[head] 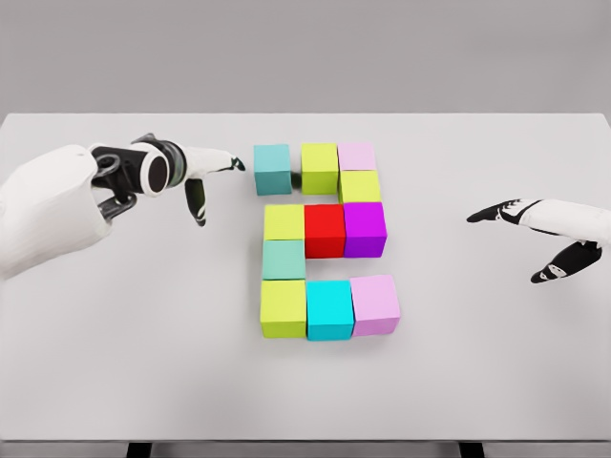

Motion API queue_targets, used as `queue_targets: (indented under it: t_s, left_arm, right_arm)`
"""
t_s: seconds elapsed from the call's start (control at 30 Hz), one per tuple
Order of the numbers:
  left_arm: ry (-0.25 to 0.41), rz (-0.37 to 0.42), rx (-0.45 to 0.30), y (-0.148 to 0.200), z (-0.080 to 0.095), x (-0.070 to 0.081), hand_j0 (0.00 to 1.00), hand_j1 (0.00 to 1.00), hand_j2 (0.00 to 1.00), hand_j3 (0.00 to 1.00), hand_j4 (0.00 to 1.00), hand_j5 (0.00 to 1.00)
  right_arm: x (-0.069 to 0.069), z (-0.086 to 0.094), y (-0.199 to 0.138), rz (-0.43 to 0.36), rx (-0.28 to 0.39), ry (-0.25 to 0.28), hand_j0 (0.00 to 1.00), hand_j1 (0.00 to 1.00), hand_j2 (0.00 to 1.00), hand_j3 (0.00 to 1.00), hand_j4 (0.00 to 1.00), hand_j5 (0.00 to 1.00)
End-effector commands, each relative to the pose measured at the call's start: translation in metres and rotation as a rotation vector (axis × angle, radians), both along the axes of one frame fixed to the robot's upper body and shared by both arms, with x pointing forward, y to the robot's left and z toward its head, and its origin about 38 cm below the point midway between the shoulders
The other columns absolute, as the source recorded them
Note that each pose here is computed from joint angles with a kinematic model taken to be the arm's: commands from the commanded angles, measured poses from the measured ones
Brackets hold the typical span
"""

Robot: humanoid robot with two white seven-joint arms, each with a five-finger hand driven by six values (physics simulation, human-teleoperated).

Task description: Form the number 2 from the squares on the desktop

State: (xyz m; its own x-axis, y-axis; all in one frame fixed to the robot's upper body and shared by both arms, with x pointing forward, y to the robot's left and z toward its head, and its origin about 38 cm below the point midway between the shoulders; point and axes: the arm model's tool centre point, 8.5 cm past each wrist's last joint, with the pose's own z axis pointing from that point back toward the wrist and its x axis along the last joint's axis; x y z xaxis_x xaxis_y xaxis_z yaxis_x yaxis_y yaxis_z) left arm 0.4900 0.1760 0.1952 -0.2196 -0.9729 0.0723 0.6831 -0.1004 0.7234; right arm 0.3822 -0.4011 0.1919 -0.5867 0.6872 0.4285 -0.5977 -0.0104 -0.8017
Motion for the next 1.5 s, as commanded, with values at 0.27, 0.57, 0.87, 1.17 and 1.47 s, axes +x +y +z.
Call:
queue_targets:
  t_s: [0.27,0.57,0.87,1.17,1.47]
  left_arm:
    - [0.003,0.003,0.014,-0.002,-0.005,0.003,1.00,1.00,1.00,1.00,1.00,1.00]
    - [0.006,-0.001,0.013,-0.013,-0.009,0.006,1.00,1.00,1.00,1.00,1.00,1.00]
    - [0.010,-0.007,0.009,-0.019,-0.011,0.006,1.00,1.00,1.00,1.00,1.00,1.00]
    - [0.011,-0.006,0.009,-0.020,-0.011,0.007,1.00,1.00,1.00,1.00,1.00,1.00]
    - [0.010,-0.011,0.005,-0.023,-0.011,0.007,1.00,1.00,1.00,1.00,1.00,1.00]
  right_arm:
    - [-0.001,0.002,0.003,0.008,0.007,-0.002,1.00,1.00,1.00,1.00,1.00,1.00]
    - [0.000,0.003,0.005,0.010,0.012,-0.005,1.00,1.00,1.00,1.00,1.00,1.00]
    - [0.000,0.003,0.004,0.009,0.011,-0.007,1.00,1.00,1.00,1.00,1.00,1.00]
    - [0.000,0.003,0.004,0.009,0.011,-0.007,1.00,1.00,1.00,1.00,1.00,1.00]
    - [0.000,0.002,0.005,0.011,0.014,-0.005,1.00,1.00,1.00,1.00,1.00,1.00]
